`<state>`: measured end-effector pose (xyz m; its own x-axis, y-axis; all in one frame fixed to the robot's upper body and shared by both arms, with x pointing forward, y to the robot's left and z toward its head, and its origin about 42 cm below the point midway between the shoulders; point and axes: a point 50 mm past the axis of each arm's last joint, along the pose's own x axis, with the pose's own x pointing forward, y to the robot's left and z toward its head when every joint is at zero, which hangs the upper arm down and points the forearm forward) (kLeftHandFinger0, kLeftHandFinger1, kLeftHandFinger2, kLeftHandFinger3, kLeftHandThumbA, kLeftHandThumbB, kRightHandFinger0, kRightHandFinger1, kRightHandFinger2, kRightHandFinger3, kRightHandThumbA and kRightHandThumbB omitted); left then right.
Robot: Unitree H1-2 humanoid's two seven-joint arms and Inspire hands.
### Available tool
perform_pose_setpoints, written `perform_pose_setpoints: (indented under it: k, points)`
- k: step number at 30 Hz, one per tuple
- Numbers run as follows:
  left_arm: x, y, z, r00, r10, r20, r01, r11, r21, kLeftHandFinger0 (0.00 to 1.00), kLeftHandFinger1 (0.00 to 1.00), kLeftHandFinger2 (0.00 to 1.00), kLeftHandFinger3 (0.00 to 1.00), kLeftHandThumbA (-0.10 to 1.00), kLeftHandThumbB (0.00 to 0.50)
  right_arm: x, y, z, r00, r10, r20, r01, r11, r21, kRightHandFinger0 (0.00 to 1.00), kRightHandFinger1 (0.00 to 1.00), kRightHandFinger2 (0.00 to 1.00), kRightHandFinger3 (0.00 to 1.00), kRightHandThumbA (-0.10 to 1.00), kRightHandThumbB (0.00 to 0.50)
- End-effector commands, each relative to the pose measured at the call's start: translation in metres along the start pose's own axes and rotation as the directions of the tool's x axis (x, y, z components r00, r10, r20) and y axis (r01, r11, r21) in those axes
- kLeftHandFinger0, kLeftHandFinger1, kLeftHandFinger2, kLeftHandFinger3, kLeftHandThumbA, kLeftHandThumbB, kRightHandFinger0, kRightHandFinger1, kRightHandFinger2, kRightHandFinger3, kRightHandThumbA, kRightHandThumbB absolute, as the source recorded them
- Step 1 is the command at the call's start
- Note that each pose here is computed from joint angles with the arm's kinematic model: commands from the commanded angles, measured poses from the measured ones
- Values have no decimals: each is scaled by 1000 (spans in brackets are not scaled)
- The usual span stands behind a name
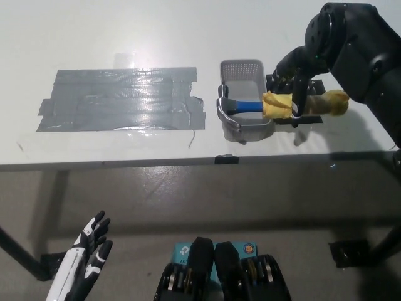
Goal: The robot picks the hammer placed on top of the gray container with right hand and places it on the grey area of the desk
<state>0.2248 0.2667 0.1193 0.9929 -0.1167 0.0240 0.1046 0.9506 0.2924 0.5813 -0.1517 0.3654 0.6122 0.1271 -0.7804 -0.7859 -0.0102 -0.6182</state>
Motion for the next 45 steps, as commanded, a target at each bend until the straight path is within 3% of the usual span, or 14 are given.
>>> perform_pose_setpoints:
  k: [1,12,17,26,27,28,29,30,32,33,34,36,38,45]
  points:
    - [1,5,4,1000,-5,20,5,1000,3,1000,1000,1000,1000,877,107,-32,-31,16,996,-89,-12,89,996,-12,1000,1000,1000,1000,1000,383]
    - [1,5,3,1000,1,25,-1,1000,6,1000,1000,1000,1000,906,107,-14,-19,7,999,-39,9,39,998,42,1000,1000,1000,1000,1000,372]
    - [1,5,2,1000,0,26,-1,1000,1,1000,1000,1000,1000,902,111,-7,-15,8,998,-40,-44,41,999,18,1000,1000,1000,1000,1000,443]
    - [2,5,2,1000,4,22,-4,1000,-7,1000,1000,1000,1000,890,119,0,-9,7,998,-40,-39,40,999,-13,1000,1000,1000,1000,1000,406]
    - [3,5,1,1000,5,27,-5,1000,-6,1000,1000,1000,1000,893,120,5,-9,7,985,-169,-45,171,984,55,1000,1000,1000,1000,1000,375]
    - [3,6,0,1000,4,28,-4,1000,-4,1000,1000,1000,1000,896,120,9,-8,7,962,-267,-53,271,959,81,1000,1000,1000,1000,784,416]
    - [3,5,0,1000,2,26,-2,1000,-2,1000,1000,1000,1000,899,121,13,-6,7,920,-388,-44,391,918,67,841,985,1000,1000,590,360]
    - [3,5,0,1000,1,27,-1,1000,-3,1000,1000,1000,1000,902,121,14,-5,7,883,-469,-30,470,881,53,844,1000,1000,1000,489,369]
    - [4,5,0,1000,1,27,-1,1000,-3,1000,1000,1000,1000,905,121,14,-5,7,881,-473,-30,474,879,54,812,998,1000,1000,490,371]
    - [4,5,0,1000,1,27,0,1000,-2,1000,1000,1000,1000,906,121,17,-2,9,829,-559,7,558,828,48,309,463,437,541,45,322]
    - [5,5,-1,1000,0,28,0,1000,0,1000,1000,1000,1000,907,121,21,5,12,738,-672,58,669,740,65,62,194,332,446,-71,249]
    - [5,5,-1,1000,0,28,0,1000,1,1000,1000,1000,1000,907,123,24,9,15,687,-724,64,717,689,110,36,384,708,371,-100,185]
    - [5,5,-1,1000,0,28,0,1000,1,1000,1000,1000,1000,907,124,24,9,15,683,-727,64,719,686,111,66,529,894,448,-100,181]
    - [6,6,0,1000,1,25,-1,1000,-2,1000,1000,1000,1000,920,129,34,19,8,681,-727,88,699,682,214,0,473,858,876,-100,165]
